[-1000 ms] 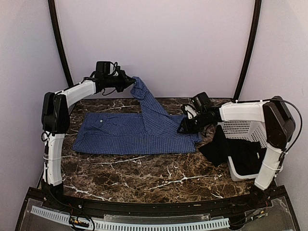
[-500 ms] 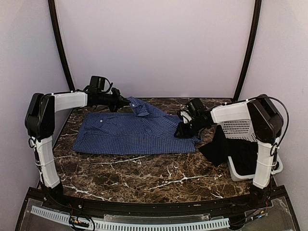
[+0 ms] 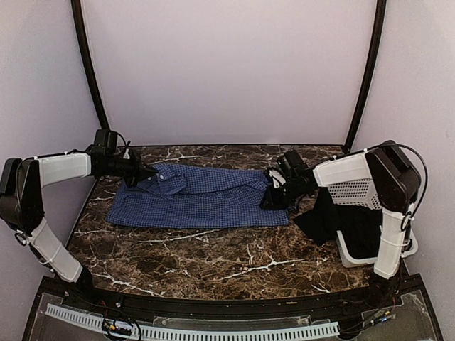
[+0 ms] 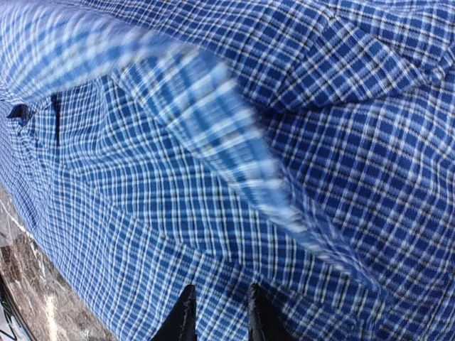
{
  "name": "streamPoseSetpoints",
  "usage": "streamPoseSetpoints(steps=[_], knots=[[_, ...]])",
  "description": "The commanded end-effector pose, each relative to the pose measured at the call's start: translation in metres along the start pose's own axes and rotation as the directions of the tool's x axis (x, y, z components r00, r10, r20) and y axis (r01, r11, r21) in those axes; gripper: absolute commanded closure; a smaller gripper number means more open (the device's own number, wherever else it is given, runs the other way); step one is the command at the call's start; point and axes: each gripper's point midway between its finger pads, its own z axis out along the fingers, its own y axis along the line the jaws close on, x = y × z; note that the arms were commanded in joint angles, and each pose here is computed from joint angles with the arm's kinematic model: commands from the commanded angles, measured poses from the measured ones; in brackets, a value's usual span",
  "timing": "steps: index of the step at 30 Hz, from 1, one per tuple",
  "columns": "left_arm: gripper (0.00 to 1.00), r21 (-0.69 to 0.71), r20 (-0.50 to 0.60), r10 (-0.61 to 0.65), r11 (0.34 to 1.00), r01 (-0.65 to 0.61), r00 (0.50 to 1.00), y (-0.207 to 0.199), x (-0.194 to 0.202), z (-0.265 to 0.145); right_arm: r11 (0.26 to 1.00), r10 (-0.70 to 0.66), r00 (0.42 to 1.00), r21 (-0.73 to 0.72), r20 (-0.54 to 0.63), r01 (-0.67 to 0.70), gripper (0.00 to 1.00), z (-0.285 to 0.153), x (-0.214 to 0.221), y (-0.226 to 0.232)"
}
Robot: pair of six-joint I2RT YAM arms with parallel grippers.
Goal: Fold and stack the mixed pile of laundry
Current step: Adjust the rectangle-folded shirt at the center of the board.
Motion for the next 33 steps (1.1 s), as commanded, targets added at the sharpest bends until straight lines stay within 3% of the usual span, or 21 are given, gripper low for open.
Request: streamPoseSetpoints(steps=[1, 12, 16, 21, 28, 33], knots=[[1.0, -0.055, -0.05, -0.044, 0.998, 0.041, 0.998, 0.037, 0.008, -0.012, 0.999, -0.006, 0.999, -0.049, 0.053, 0.009, 0.77, -0.03, -0.005, 0.017], [0.97, -0.09, -0.037, -0.063, 0.994, 0.06, 0.997, 0.068, -0.015, -0.006, 0.995, -0.058, 0.992, -0.08, 0.112, 0.067, 0.71, -0.076, -0.002, 0.035], [0.77, -0.07, 0.006, -0.015, 0.997, 0.015, 1.0, 0.068, -0.03, -0.013, 0.993, -0.063, 0.992, -0.089, 0.112, 0.073, 0.69, -0.077, -0.006, 0.039], [0.53, -0.099, 0.1, 0.085, 0.992, -0.075, 0.991, 0.072, -0.019, -0.036, 0.992, -0.053, 0.992, -0.105, 0.117, 0.065, 0.68, -0.079, -0.007, 0.042], [0.52, -0.11, 0.103, 0.092, 0.991, -0.08, 0.99, 0.101, 0.011, -0.037, 0.992, -0.045, 0.993, -0.114, 0.106, 0.057, 0.68, -0.074, -0.004, 0.042], [0.55, -0.087, 0.095, 0.099, 0.992, -0.091, 0.991, 0.1, 0.008, -0.023, 0.993, -0.044, 0.995, -0.11, 0.086, 0.053, 0.69, -0.066, 0.001, 0.04]])
